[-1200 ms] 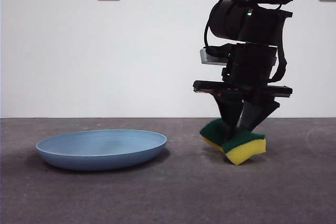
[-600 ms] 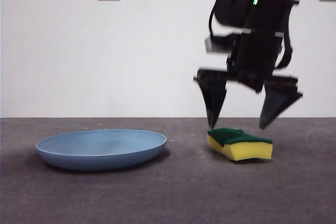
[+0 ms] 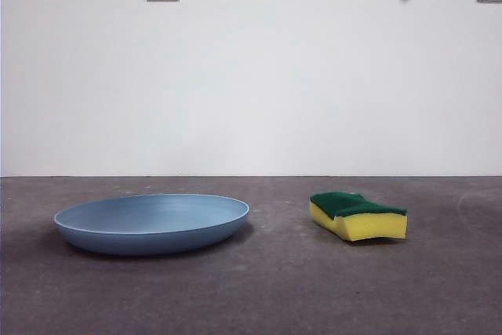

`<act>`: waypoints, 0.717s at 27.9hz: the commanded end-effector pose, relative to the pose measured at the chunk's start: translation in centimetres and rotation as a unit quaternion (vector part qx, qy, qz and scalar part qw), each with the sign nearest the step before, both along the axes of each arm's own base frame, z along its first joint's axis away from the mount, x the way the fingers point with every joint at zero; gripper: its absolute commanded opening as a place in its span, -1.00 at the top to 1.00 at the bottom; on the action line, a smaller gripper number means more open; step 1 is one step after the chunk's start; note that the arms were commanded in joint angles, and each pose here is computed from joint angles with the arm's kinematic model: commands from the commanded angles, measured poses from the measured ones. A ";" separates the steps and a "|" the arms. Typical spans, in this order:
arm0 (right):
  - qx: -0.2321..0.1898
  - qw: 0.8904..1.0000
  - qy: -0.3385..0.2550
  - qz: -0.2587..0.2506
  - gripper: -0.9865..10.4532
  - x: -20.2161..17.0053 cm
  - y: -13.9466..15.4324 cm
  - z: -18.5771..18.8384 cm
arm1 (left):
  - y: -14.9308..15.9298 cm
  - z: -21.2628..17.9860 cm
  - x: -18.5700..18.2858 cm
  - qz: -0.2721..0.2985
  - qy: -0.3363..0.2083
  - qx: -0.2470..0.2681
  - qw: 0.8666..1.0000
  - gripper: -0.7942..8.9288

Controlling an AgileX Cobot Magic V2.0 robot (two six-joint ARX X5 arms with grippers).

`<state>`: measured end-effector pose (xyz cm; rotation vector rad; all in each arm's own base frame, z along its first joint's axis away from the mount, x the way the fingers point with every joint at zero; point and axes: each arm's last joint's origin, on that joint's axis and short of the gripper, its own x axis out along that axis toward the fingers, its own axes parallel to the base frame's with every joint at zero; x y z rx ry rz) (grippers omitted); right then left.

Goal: Pick up the plate,pick up the cloth,clean the plate with the cloth

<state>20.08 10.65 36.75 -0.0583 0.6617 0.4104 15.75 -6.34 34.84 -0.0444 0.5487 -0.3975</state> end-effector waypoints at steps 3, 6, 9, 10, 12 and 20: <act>0.016 0.998 -0.058 0.010 0.85 -3.1 -1.6 2.2 | 0.0 1.3 -0.3 -0.013 -0.068 -0.017 0.997 0.85; 0.021 0.996 -0.083 0.013 0.85 -4.7 -2.4 2.4 | 0.1 1.8 -1.2 -0.008 -0.101 0.000 0.995 0.85; 0.021 0.994 -0.107 0.015 0.85 -6.0 -3.2 1.1 | 0.3 1.4 -2.0 -0.014 -0.112 0.005 0.994 0.85; 0.027 0.992 -0.122 0.015 0.85 -6.3 -3.4 0.5 | 0.3 0.9 -2.2 -0.012 -0.117 0.004 0.993 0.85; 0.042 0.988 -0.151 -0.001 0.85 -6.9 -3.8 -0.8 | 0.4 -0.2 -2.6 -0.008 -0.128 0.002 0.992 0.85; 0.036 0.981 -0.182 -0.054 0.85 -8.0 -4.6 -5.2 | 0.8 -4.0 -4.0 -0.019 -0.170 -0.038 0.985 0.85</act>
